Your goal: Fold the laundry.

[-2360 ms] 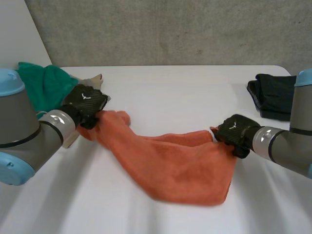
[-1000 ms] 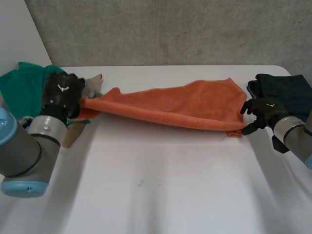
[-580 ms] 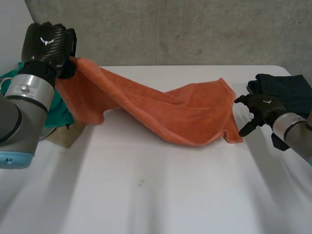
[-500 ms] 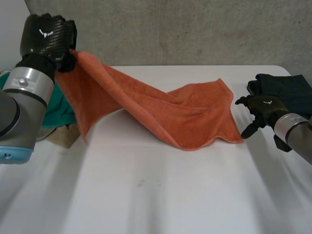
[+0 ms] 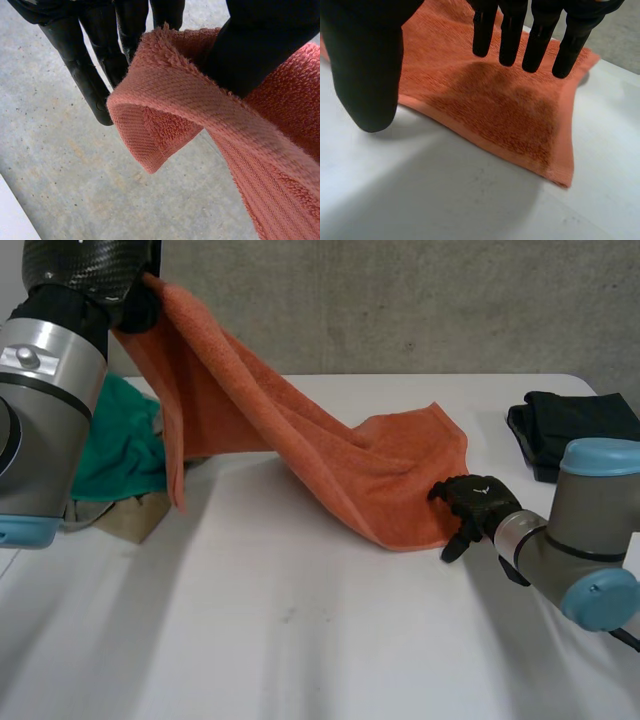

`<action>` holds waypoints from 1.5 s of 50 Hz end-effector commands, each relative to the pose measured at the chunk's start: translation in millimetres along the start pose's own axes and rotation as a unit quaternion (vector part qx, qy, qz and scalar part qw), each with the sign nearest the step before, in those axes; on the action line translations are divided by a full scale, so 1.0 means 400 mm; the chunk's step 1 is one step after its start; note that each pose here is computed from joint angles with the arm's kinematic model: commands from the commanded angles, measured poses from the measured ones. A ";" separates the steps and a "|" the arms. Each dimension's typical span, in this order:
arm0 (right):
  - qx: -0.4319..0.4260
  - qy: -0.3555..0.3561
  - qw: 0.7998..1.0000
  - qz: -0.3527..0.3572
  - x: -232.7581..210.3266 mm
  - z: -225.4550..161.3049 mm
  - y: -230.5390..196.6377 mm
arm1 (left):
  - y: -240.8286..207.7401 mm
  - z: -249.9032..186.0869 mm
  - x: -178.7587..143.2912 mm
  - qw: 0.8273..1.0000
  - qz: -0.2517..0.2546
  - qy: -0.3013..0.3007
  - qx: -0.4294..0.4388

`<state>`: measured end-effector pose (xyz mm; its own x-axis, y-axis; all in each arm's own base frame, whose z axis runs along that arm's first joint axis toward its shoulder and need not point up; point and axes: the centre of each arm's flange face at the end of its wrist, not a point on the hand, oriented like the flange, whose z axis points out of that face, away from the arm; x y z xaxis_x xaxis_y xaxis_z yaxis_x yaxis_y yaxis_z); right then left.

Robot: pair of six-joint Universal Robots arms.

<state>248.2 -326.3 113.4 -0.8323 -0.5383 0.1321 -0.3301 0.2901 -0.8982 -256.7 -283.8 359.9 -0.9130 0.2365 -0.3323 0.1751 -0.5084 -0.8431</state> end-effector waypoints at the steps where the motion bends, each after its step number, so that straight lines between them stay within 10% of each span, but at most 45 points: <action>1: -0.001 0.026 0.999 -0.038 0.018 0.019 0.007 | -0.002 0.004 -0.003 1.000 0.000 -0.002 0.000; 50: 0.091 0.054 0.987 -0.120 0.091 0.148 -0.078 | 0.052 -0.007 -0.013 0.999 0.005 -0.001 -0.044; 69: 0.110 0.190 0.931 -0.291 0.224 -0.435 -0.504 | 0.104 -0.126 -0.126 0.967 0.022 -0.004 -0.255; 75: 0.062 0.146 0.947 -0.280 0.211 -0.414 -0.449 | 0.117 -0.156 -0.112 0.954 0.034 0.022 -0.298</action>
<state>161.7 -294.8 374.0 -0.6517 -0.2440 0.7181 -0.7097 -0.1378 -0.6909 -185.1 -272.1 318.8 -0.8976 0.2269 -0.3779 0.3820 -0.0272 -0.9237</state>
